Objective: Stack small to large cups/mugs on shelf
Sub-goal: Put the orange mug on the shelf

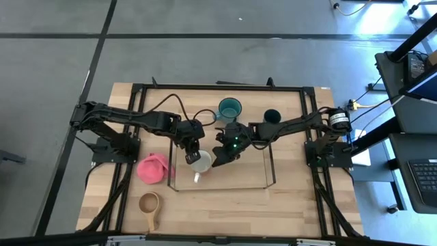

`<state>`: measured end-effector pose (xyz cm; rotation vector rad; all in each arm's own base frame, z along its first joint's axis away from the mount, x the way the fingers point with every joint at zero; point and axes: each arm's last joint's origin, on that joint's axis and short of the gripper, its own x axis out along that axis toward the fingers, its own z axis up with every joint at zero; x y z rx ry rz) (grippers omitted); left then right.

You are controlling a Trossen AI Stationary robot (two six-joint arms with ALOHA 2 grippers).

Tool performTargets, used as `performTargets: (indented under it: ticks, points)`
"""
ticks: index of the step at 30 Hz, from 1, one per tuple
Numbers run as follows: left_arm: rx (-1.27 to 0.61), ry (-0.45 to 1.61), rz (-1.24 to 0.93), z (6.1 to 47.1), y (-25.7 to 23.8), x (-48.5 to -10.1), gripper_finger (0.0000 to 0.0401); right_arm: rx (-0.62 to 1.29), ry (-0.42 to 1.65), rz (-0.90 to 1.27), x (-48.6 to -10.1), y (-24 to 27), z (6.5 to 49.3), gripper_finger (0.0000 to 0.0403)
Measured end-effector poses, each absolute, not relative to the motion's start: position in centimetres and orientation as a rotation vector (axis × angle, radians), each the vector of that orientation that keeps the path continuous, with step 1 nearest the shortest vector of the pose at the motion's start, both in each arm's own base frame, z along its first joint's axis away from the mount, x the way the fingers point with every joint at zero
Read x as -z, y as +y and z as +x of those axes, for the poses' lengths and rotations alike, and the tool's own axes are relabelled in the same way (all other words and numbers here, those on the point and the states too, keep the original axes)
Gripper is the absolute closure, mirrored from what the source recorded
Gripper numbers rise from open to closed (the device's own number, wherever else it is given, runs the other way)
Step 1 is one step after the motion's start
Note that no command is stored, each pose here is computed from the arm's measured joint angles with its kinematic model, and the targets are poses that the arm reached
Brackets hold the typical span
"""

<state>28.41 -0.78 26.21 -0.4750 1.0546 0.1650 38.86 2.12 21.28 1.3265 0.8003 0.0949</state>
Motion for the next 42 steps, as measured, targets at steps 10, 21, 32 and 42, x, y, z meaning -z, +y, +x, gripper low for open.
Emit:
performTargets:
  ticks: [10,21,32,42]
  points:
    - [-0.173,1.101,-0.503,28.0,-0.9,-26.0,0.0387,-0.053,0.784,1.311,-21.2,2.0,38.8,0.0393]
    - [-0.184,1.099,-0.479,28.0,-1.0,-26.0,0.0387,-0.049,0.781,1.291,-21.1,1.8,38.8,0.0393]
    - [-0.218,0.986,-0.491,26.7,0.7,-28.4,0.0387,-0.024,0.855,1.259,-20.5,1.8,38.4,0.0393]
    - [-0.247,0.844,-0.514,23.7,-0.9,-31.7,0.0387,0.002,0.847,1.271,-20.4,1.8,38.4,0.0393]
